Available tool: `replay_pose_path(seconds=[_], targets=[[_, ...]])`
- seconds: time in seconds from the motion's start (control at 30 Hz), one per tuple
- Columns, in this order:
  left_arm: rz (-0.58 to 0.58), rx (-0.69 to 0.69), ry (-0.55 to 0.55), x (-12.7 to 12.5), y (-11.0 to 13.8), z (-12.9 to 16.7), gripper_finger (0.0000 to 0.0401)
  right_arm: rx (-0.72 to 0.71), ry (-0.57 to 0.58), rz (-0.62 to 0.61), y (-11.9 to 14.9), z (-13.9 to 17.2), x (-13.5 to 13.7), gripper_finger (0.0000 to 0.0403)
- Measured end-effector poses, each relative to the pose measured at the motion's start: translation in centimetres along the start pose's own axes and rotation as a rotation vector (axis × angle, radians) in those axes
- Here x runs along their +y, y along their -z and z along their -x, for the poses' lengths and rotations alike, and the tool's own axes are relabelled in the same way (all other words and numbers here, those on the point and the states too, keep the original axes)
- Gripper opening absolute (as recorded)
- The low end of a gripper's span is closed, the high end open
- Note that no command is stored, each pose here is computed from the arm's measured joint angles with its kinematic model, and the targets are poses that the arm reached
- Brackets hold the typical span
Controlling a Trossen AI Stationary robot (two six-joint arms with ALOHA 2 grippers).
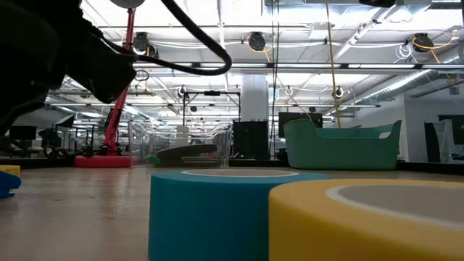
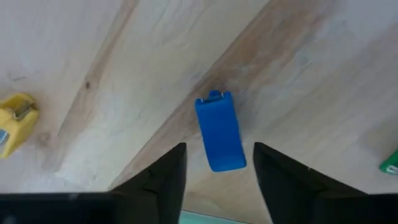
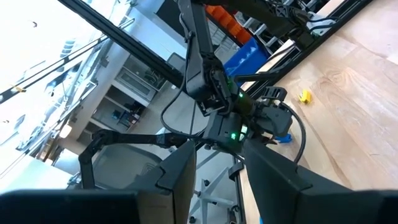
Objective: Pick and place Stapler, Stapler remover, tape
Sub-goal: Put the small blue stapler into the transparent bin
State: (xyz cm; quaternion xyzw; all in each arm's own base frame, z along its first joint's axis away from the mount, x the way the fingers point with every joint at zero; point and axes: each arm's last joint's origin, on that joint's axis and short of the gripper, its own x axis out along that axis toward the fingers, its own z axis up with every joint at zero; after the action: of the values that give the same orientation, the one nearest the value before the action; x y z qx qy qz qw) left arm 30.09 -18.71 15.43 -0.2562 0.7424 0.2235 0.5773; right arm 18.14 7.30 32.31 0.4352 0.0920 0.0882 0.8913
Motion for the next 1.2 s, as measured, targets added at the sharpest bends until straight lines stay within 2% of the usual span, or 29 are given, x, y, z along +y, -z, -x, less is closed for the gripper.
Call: replay_pose_path(seconds=[0.3, 0.5, 0.67, 0.8, 0.9, 1.03, 1.2], targets=[[-0.018, -0.017, 0.046, -0.4, -0.2, 0.0, 0.0072, 0.007, -0.005, 0.001, 0.0, 0.0, 0.0, 0.0132], [-0.005, -0.016, 0.052, -0.2, -0.6, 0.3, 0.0068, 0.007, -0.005, 0.006, 0.0, 0.0, 0.0, 0.0132], [0.05, -0.093, 0.093, 1.4, -2.3, 3.0, 0.0072, 0.008, -0.006, 0.007, 0.0, 0.0, 0.0, 0.0132], [0.118, -0.216, 0.112, 4.3, -3.8, 6.7, 0.0075, 0.011, -0.008, 0.007, 0.0, 0.0, 0.0, 0.0132], [0.174, -0.311, 0.115, 7.5, -5.3, 9.7, 0.007, 0.012, -0.008, 0.006, 0.0, 0.0, 0.0, 0.0132], [0.248, -0.386, 0.1, 12.9, -7.8, 12.9, 0.0071, 0.018, -0.014, 0.004, 0.1, 0.0, 0.0, 0.0132], [0.305, -0.42, 0.086, 20.0, -11.5, 14.9, 0.0074, 0.01, -0.008, 0.004, 0.0, 0.0, 0.0, 0.0132]])
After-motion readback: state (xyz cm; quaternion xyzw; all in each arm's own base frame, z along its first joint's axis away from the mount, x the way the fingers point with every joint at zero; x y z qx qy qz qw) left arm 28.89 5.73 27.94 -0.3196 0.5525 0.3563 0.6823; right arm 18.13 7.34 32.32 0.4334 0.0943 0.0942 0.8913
